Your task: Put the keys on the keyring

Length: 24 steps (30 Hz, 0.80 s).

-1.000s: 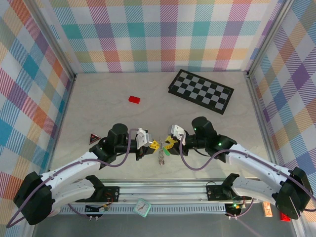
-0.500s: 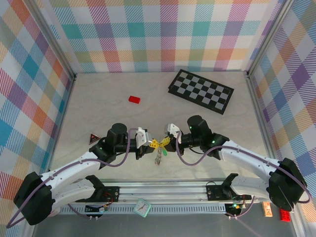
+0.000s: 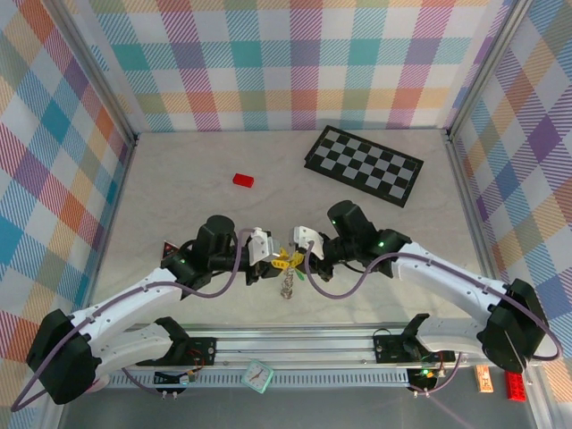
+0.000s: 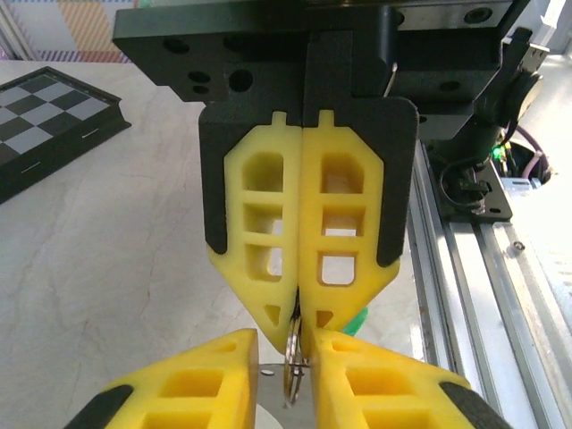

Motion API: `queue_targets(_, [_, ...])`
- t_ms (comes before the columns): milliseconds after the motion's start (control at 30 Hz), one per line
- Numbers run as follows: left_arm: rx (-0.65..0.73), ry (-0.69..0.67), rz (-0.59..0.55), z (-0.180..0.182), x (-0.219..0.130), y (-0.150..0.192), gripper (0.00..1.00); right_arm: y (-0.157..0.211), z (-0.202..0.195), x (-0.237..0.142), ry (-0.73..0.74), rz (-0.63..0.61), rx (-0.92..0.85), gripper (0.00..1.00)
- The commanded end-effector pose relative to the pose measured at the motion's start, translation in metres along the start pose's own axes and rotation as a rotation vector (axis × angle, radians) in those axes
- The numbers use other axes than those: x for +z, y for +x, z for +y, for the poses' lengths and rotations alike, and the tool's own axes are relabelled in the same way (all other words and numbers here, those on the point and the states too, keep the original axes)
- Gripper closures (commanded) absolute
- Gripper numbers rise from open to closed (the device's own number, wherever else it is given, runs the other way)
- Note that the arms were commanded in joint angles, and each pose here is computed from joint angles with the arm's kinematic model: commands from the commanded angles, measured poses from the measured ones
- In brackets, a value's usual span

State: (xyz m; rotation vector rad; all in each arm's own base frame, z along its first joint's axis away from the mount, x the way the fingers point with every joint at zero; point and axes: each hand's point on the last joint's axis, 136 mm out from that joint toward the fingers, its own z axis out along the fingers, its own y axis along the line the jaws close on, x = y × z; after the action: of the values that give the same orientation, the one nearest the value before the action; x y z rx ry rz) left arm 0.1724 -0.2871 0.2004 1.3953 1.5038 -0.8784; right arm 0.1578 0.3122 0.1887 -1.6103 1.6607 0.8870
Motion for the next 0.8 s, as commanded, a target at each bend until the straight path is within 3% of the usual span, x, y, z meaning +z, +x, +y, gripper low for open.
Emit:
queue_targets(0, [0.042, 0.035, 0.056, -0.003, 0.001, 0.004, 0.88, 0.001, 0.012, -0.001, -0.051, 0.069, -0.073, 1.0])
queue_targets(100, [0.054, 0.048, 0.072, -0.004, 0.001, 0.005, 1.0, -0.011, 0.013, -0.004, -0.053, 0.035, -0.09, 1.0])
queue_targets(200, [0.059, 0.047, 0.072, -0.005, 0.0, 0.005, 1.0, -0.02, 0.013, -0.01, -0.036, -0.021, -0.082, 0.97])
queue_targets(300, [0.056, 0.025, 0.04, -0.004, -0.002, 0.002, 1.0, -0.021, 0.009, -0.017, -0.012, -0.081, -0.034, 0.77])
queue_targets(367, [0.039, 0.006, -0.005, -0.004, -0.003, -0.002, 1.0, -0.016, 0.003, -0.018, 0.012, -0.117, 0.009, 0.71])
queue_targets(567, [-0.008, -0.051, -0.142, 0.0, -0.007, -0.014, 1.0, -0.005, -0.004, -0.009, 0.042, -0.2, 0.094, 0.66])
queue_targets(767, [-0.014, -0.029, -0.163, -0.006, -0.008, -0.015, 1.0, -0.007, -0.003, -0.006, 0.034, -0.252, 0.102, 0.66])
